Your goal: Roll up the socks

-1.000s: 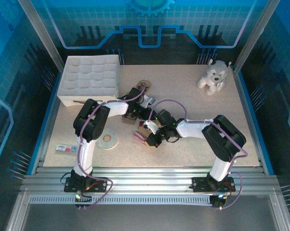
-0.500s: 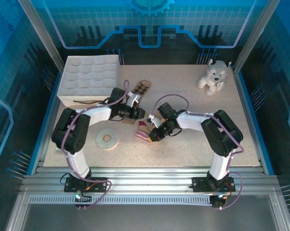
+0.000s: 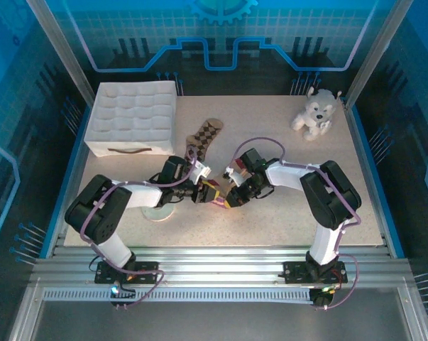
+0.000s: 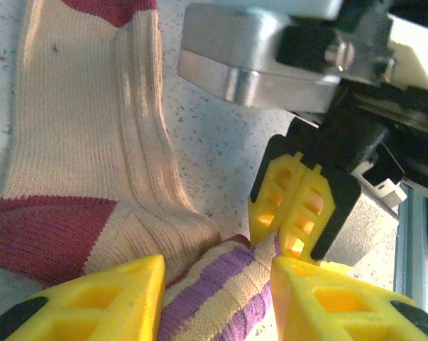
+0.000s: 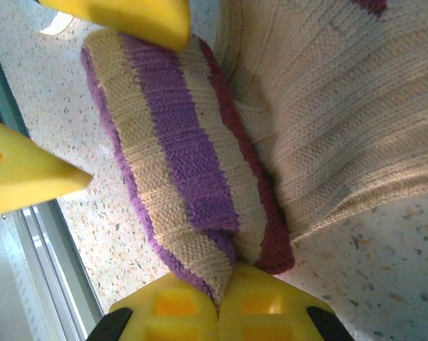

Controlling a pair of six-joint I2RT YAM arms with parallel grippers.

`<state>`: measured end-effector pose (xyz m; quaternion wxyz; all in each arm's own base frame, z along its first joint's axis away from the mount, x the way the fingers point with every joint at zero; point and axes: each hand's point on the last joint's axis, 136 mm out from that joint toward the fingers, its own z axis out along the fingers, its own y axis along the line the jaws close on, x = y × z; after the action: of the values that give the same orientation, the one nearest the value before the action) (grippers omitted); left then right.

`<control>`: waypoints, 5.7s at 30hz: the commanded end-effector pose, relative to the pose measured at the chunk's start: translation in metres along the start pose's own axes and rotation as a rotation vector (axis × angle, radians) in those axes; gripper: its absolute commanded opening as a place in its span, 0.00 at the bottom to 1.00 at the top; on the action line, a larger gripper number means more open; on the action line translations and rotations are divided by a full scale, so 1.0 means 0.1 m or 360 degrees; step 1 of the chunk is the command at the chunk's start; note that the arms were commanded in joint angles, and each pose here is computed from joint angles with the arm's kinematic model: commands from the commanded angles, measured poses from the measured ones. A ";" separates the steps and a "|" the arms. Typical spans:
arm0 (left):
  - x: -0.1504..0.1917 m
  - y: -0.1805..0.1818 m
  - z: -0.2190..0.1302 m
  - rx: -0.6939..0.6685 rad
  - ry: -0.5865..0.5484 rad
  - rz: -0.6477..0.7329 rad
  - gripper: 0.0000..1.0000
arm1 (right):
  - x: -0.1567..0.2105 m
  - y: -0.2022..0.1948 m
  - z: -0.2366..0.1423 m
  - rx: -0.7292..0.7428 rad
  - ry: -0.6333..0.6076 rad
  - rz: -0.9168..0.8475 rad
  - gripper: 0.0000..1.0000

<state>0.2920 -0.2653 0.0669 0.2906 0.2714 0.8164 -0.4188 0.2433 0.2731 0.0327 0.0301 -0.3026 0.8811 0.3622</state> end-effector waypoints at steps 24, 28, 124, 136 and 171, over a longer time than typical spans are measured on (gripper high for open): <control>0.29 -0.13 0.04 0.0044 0.0108 0.0151 0.28 | 0.02 -0.03 -0.10 -0.0091 0.0022 0.0143 0.00; 0.32 -0.14 0.04 0.0059 0.0102 0.0144 0.35 | 0.00 -0.03 -0.11 -0.0098 0.0020 0.0150 0.00; -0.31 -0.48 -0.42 0.0050 -0.0150 0.0972 0.35 | 0.05 -0.71 0.07 0.0586 0.0227 0.0391 0.00; -0.12 -0.23 -0.09 -0.0343 0.0195 0.1878 0.41 | 0.01 -0.67 0.01 0.0516 0.0239 0.0374 0.04; 0.53 0.24 0.35 -0.0223 0.0707 0.2026 0.28 | 0.02 -0.61 -0.08 0.0275 0.0273 0.0530 0.07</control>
<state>0.2966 -0.2861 0.0309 0.3864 0.7382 0.5513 -0.0418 0.3005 0.2598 0.0253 -0.0074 -0.2118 0.9313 0.2964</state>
